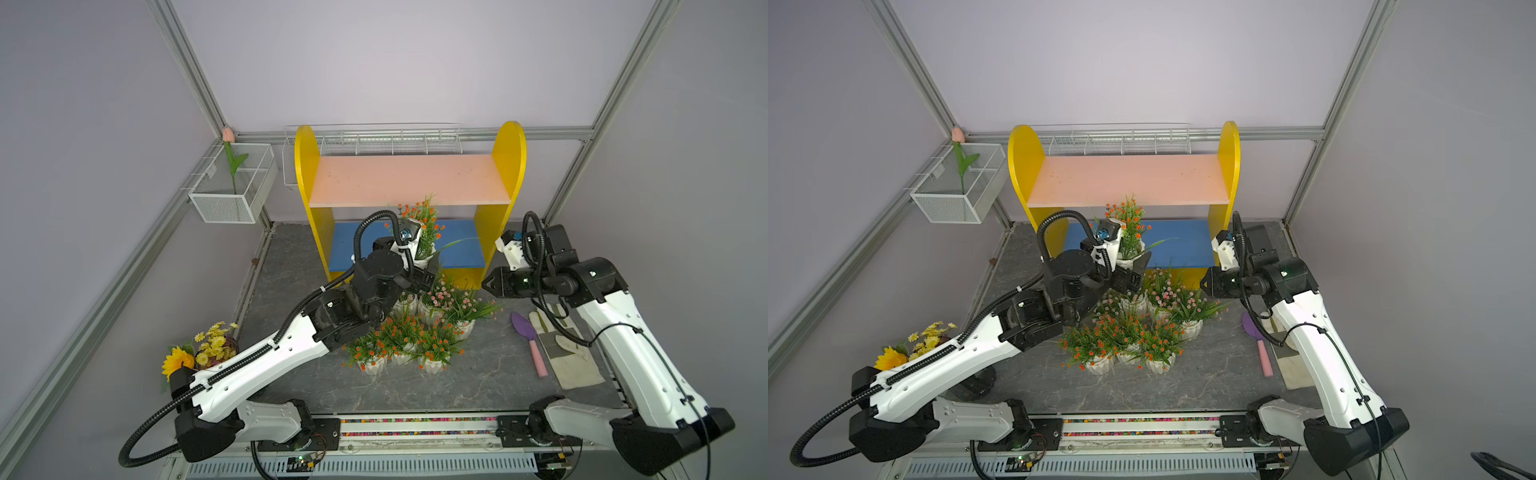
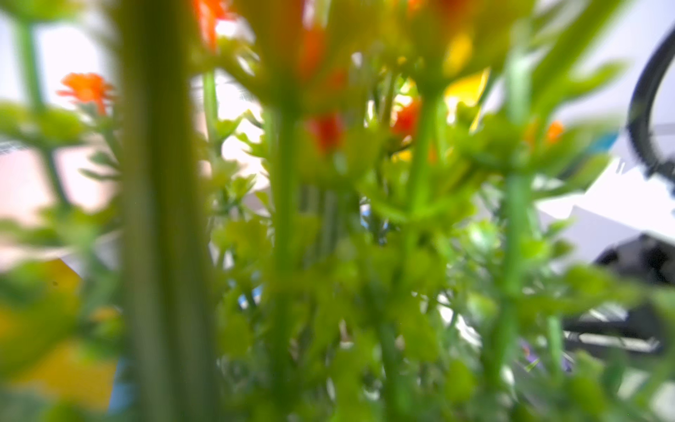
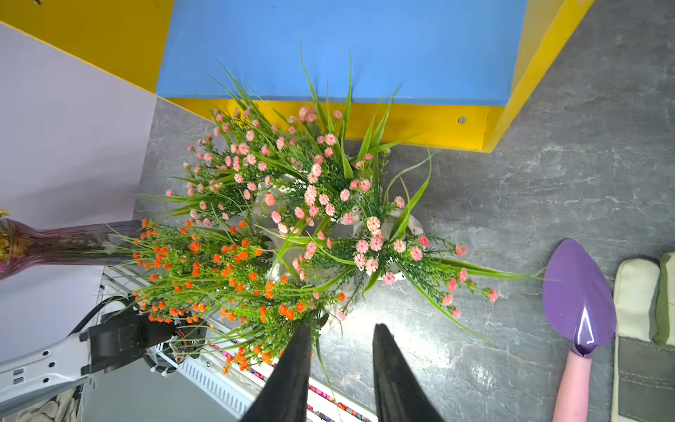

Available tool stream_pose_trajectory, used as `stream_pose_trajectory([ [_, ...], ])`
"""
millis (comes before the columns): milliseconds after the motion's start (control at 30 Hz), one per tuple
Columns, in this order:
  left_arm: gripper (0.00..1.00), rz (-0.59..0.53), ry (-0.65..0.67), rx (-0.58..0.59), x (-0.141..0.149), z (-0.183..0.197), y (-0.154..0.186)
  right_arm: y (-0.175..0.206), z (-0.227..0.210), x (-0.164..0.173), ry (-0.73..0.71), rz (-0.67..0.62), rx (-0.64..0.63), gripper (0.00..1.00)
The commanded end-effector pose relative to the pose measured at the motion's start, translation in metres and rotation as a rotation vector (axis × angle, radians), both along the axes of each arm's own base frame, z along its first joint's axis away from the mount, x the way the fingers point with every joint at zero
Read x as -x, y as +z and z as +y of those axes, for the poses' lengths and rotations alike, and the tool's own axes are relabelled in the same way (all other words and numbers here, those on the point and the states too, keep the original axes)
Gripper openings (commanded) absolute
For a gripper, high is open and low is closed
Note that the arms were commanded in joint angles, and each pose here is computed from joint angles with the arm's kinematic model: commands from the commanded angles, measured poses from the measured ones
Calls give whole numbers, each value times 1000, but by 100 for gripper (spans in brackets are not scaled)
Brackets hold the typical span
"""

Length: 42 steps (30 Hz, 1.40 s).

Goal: Place the baby's breath potted plants on the rack by color
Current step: Place the baby's breath potted plant on the rack.

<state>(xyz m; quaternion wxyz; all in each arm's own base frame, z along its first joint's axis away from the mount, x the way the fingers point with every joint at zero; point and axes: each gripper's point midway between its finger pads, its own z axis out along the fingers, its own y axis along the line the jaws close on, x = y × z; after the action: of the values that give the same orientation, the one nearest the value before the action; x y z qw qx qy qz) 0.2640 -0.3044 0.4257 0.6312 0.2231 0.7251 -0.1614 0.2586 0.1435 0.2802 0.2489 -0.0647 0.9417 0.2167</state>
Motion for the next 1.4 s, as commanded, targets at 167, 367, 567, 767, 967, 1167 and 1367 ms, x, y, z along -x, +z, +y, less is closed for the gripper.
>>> stream_pose_trajectory([
  [167,29,-15,82,81,-9,29,68,-11,-11,8,-55,-32,-4,33],
  [367,30,-46,176,97,-37,44,98,-17,-9,16,-57,-24,-38,33],
  [567,30,-68,249,140,-81,60,116,-20,-14,23,-69,-30,-31,33],
  [767,29,-90,309,149,-121,74,127,-19,-19,33,-73,-34,-20,33],
  [967,29,-93,392,142,-162,93,126,-16,-25,38,-85,-53,-9,34],
  [1167,28,-88,506,176,-192,119,119,-15,-28,43,-94,-52,-5,34],
  [1367,28,-98,561,196,-206,132,117,-12,-33,48,-105,-62,2,35],
])
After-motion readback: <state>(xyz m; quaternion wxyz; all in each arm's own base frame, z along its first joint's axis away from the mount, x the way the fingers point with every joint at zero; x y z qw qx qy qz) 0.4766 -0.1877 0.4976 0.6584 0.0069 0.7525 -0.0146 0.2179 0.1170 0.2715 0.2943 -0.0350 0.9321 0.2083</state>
